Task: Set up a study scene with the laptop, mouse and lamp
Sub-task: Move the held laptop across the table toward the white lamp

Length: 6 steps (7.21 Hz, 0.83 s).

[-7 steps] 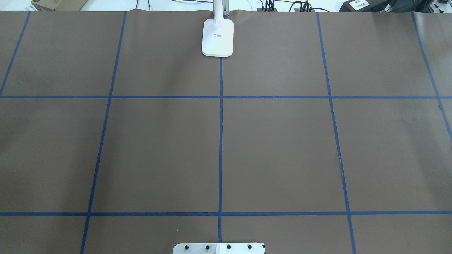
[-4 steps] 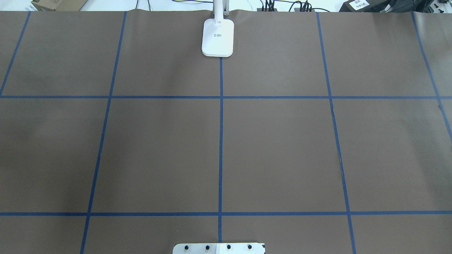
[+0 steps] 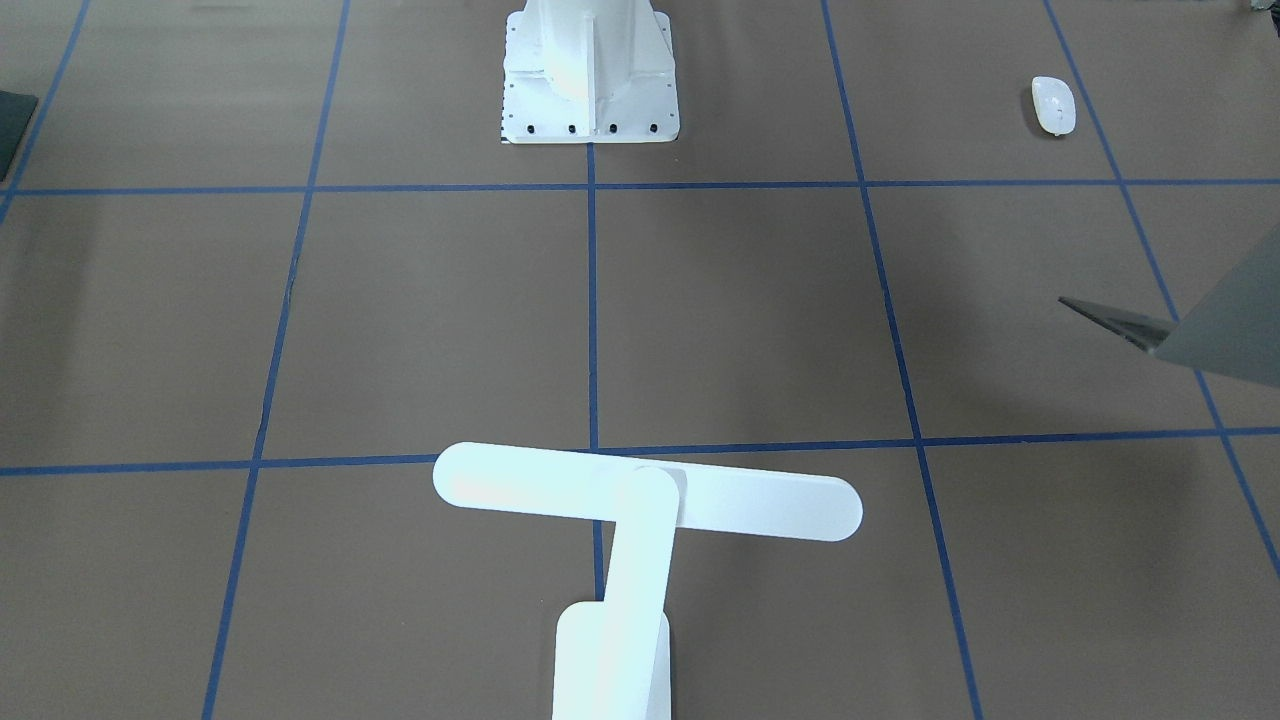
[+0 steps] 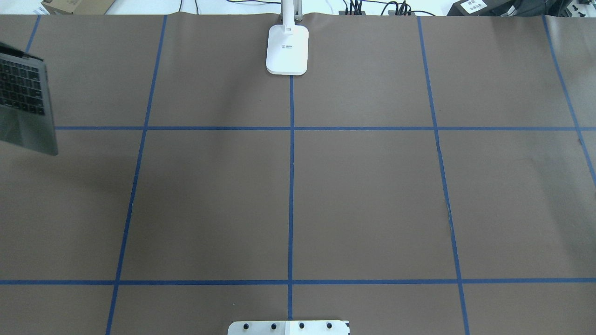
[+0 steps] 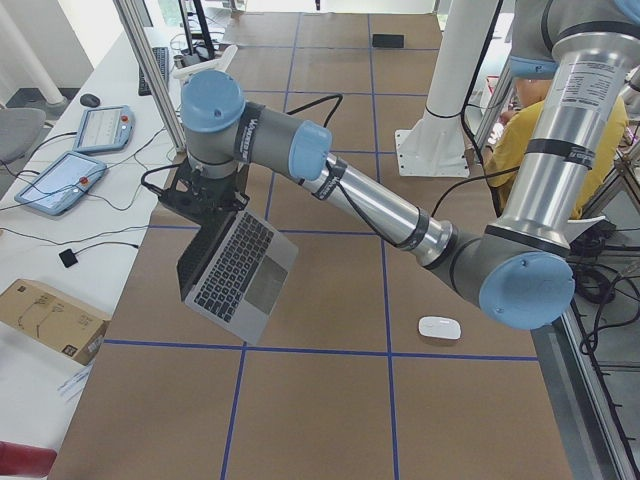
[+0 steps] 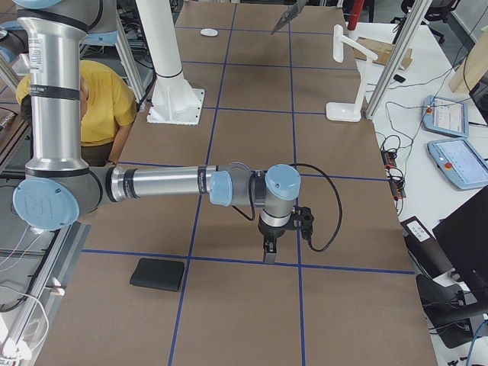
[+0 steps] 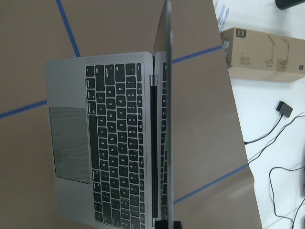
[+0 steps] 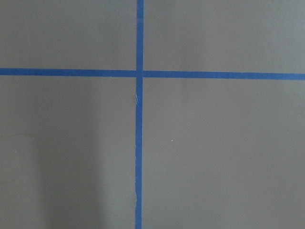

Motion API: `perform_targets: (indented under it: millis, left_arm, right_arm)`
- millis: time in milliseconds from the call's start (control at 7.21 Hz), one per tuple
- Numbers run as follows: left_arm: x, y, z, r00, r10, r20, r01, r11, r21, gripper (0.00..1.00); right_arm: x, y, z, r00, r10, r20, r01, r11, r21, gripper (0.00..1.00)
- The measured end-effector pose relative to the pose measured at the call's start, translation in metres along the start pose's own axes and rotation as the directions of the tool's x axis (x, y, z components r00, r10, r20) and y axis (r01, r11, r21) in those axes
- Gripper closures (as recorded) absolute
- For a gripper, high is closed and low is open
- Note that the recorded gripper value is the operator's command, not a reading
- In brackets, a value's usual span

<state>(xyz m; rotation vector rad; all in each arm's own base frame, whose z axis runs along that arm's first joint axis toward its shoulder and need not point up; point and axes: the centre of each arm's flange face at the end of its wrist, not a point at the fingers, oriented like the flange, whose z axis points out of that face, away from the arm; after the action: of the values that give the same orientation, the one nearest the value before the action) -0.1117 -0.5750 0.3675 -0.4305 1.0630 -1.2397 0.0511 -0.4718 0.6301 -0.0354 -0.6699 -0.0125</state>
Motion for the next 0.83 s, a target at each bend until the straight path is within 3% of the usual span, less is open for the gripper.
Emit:
perform_targets:
  millis: [416, 832]
  left_arm:
    - [0.062, 0.113, 0.059, 0.996, -0.074, 0.051, 0.077, 0.996, -0.045, 1.0]
    - [0.082, 0.212, 0.117, 0.983, -0.172, 0.059, 0.174, 0.984, -0.025, 1.0]
  right_arm:
    - [0.0, 0.0, 0.001, 1.0, 0.001, -0.001, -0.001, 1.0, -0.001, 0.0]
    - [0.001, 0.0, 0.002, 1.0, 0.003, 0.0, -0.003, 1.0, -0.004, 0.0]
